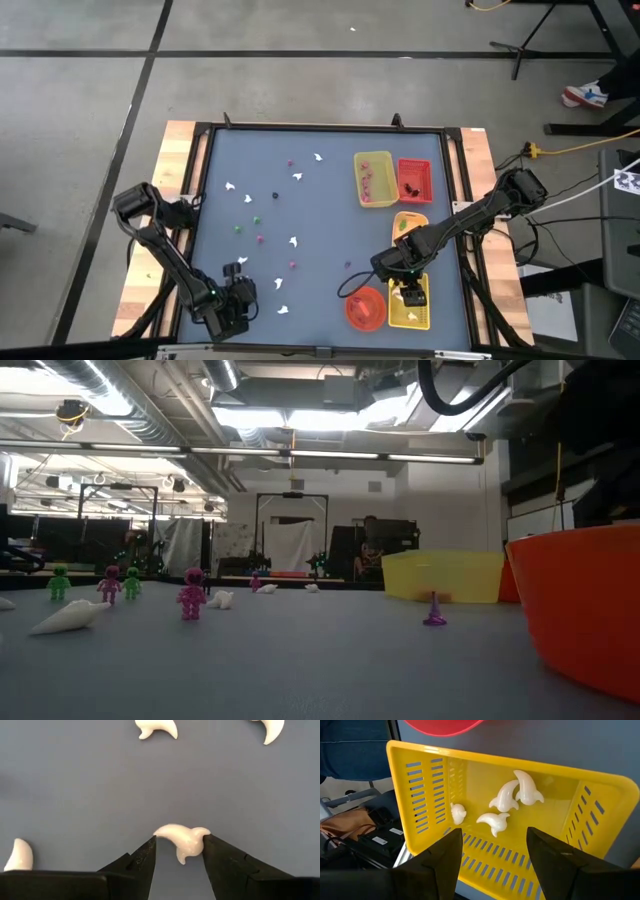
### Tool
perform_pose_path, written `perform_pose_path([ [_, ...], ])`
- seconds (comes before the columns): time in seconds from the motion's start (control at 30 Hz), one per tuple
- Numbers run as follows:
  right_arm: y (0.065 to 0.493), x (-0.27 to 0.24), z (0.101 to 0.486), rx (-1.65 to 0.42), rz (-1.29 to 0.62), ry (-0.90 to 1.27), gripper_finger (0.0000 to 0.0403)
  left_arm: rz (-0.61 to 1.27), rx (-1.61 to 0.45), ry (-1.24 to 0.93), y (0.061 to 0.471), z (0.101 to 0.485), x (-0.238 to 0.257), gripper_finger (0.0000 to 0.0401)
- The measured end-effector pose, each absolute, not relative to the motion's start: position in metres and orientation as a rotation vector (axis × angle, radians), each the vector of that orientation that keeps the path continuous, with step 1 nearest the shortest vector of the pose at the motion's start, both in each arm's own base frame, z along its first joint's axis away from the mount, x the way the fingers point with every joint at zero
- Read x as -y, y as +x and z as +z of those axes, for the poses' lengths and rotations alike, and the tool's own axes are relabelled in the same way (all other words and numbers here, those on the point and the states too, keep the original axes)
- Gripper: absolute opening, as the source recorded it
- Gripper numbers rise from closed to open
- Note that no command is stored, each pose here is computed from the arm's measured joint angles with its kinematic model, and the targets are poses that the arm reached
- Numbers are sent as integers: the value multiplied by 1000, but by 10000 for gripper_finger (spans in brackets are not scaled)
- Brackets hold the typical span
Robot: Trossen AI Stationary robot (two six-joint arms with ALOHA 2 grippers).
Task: Sort Halloween decoration
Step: Put the white ghost toy into the yellow box
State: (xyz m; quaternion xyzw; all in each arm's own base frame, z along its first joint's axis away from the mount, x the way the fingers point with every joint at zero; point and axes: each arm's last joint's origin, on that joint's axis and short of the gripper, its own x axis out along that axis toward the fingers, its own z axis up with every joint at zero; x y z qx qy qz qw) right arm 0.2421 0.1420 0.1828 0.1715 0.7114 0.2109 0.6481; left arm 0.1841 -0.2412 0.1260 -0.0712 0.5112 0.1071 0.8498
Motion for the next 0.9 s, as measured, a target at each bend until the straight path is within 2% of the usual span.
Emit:
perform_pose_path([
  [0.73,242,-142,183,-1617,480,390,220,232,-1066,-143,185,121,243,149],
  [0.9,242,-142,183,-1617,480,390,220,231,-1066,-144,185,121,243,131],
])
